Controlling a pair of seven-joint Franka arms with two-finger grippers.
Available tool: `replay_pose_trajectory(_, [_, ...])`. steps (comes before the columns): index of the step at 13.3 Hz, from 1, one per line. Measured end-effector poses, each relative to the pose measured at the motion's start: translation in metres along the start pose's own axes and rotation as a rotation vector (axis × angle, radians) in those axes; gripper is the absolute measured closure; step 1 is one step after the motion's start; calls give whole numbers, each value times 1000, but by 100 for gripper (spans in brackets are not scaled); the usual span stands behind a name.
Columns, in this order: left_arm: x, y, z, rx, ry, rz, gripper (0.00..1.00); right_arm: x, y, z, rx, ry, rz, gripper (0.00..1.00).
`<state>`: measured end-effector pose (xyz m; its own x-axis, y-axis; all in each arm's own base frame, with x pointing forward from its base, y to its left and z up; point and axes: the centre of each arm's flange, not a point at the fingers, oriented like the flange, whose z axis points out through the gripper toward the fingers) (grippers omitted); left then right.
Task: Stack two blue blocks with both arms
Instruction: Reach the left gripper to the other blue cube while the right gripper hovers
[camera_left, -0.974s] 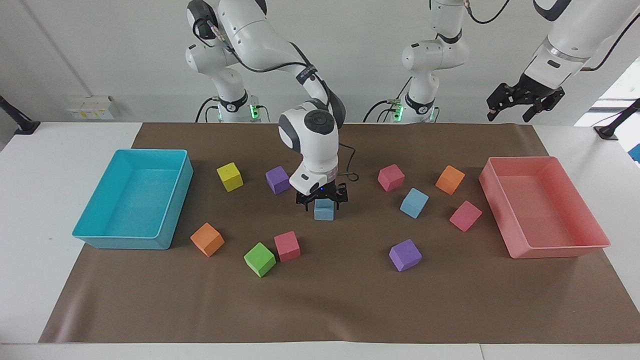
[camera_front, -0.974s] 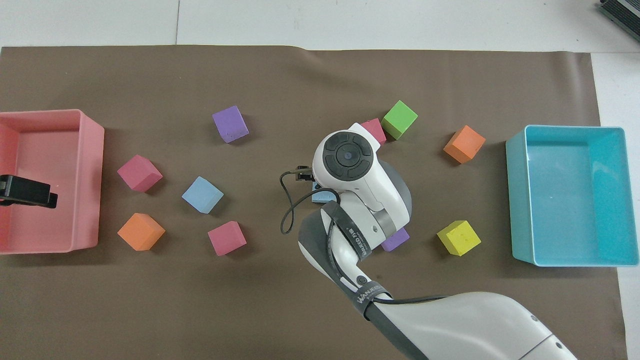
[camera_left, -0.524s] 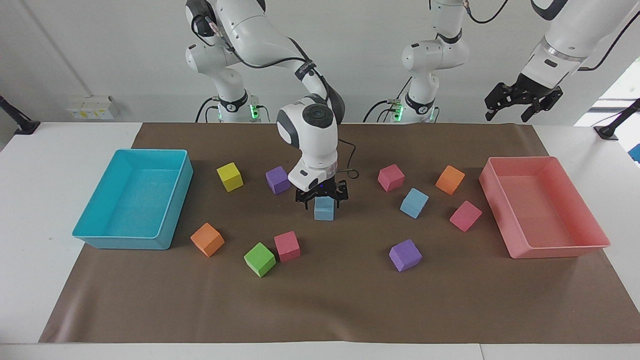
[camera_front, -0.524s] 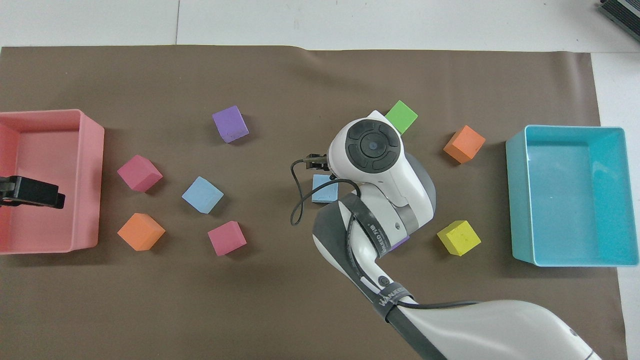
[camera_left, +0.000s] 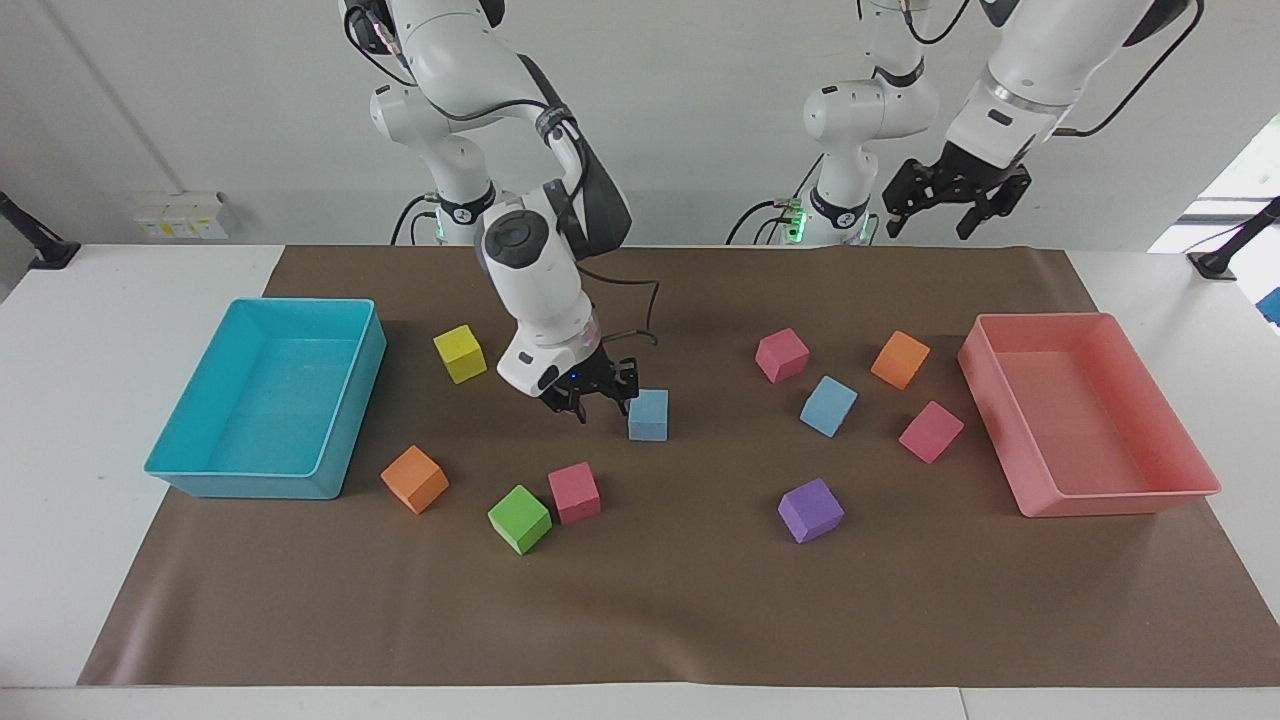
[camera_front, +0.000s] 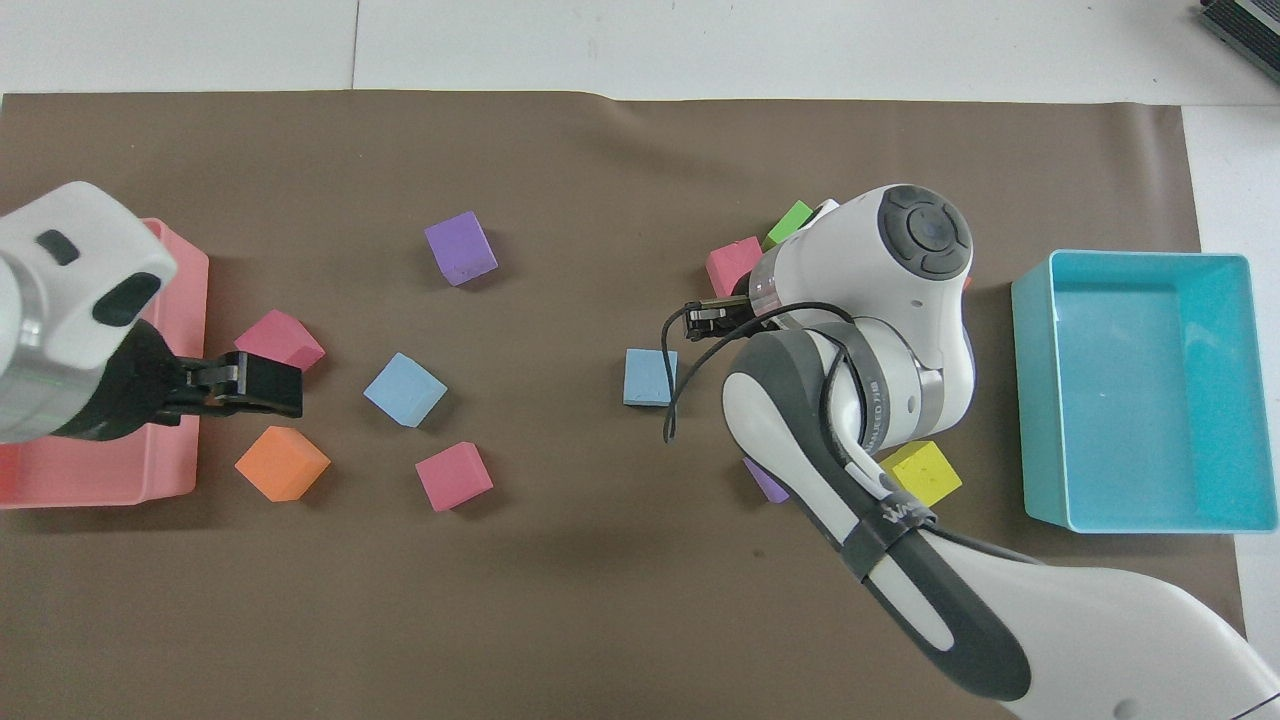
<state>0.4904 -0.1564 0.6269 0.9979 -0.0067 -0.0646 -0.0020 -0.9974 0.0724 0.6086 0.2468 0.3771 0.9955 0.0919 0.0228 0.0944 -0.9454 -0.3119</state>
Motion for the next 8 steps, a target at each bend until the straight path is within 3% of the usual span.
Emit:
replay_pose_trajectory(4, [11, 24, 73, -2, 2, 15, 0, -11, 15, 19, 141, -46, 34, 99])
replay_pose_trajectory(8, [17, 19, 104, -9, 20, -145, 0, -25, 52, 44, 238, -79, 49, 99])
